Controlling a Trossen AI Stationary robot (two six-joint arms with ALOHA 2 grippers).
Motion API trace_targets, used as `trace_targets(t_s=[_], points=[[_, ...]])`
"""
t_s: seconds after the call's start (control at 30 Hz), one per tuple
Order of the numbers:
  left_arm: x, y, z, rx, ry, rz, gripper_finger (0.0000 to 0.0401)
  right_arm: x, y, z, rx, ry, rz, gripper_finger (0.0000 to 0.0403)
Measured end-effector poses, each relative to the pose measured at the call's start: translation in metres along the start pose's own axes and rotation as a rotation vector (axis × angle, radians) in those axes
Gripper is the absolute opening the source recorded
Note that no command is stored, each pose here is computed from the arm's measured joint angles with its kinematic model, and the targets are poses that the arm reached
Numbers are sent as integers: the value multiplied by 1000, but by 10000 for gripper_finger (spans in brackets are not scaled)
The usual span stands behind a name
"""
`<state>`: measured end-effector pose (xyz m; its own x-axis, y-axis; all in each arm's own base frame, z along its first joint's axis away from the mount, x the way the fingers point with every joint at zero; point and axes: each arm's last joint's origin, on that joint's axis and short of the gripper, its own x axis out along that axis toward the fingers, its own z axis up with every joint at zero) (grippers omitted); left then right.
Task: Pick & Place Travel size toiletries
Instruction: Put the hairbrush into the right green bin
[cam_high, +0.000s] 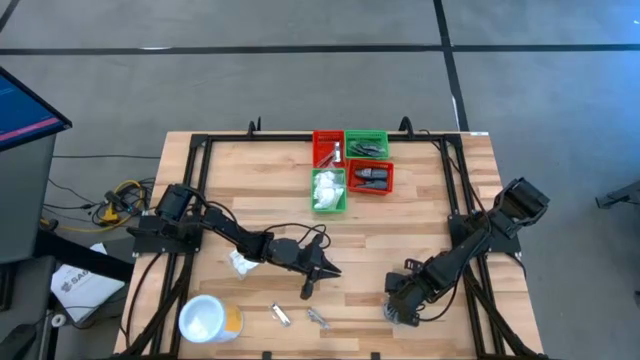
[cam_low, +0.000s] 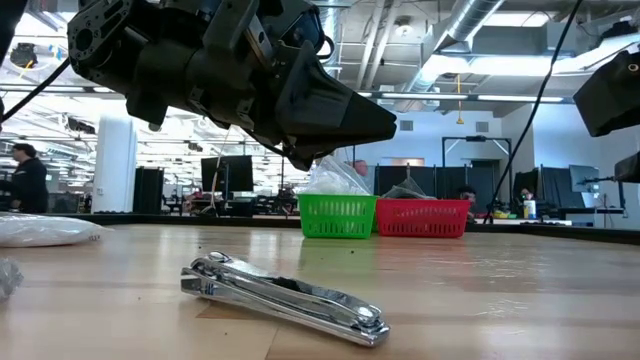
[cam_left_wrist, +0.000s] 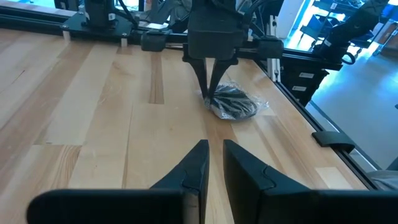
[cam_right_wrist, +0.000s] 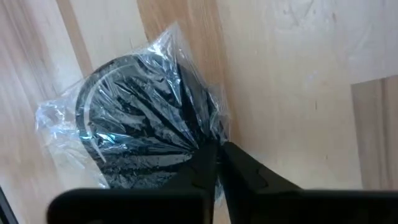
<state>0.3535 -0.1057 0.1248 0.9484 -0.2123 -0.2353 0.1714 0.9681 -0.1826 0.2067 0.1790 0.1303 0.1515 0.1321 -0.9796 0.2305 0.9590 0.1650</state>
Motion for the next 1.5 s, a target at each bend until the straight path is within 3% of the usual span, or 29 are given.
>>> trace_targets(t_s=[0.67, 1.5], points=[[0, 0, 0, 0, 0, 2, 40, -43, -13, 10, -22, -87, 89, 0], [0, 3, 0, -2, -1, 8, 40, -114, -64, 82, -1, -164, 14, 0]])
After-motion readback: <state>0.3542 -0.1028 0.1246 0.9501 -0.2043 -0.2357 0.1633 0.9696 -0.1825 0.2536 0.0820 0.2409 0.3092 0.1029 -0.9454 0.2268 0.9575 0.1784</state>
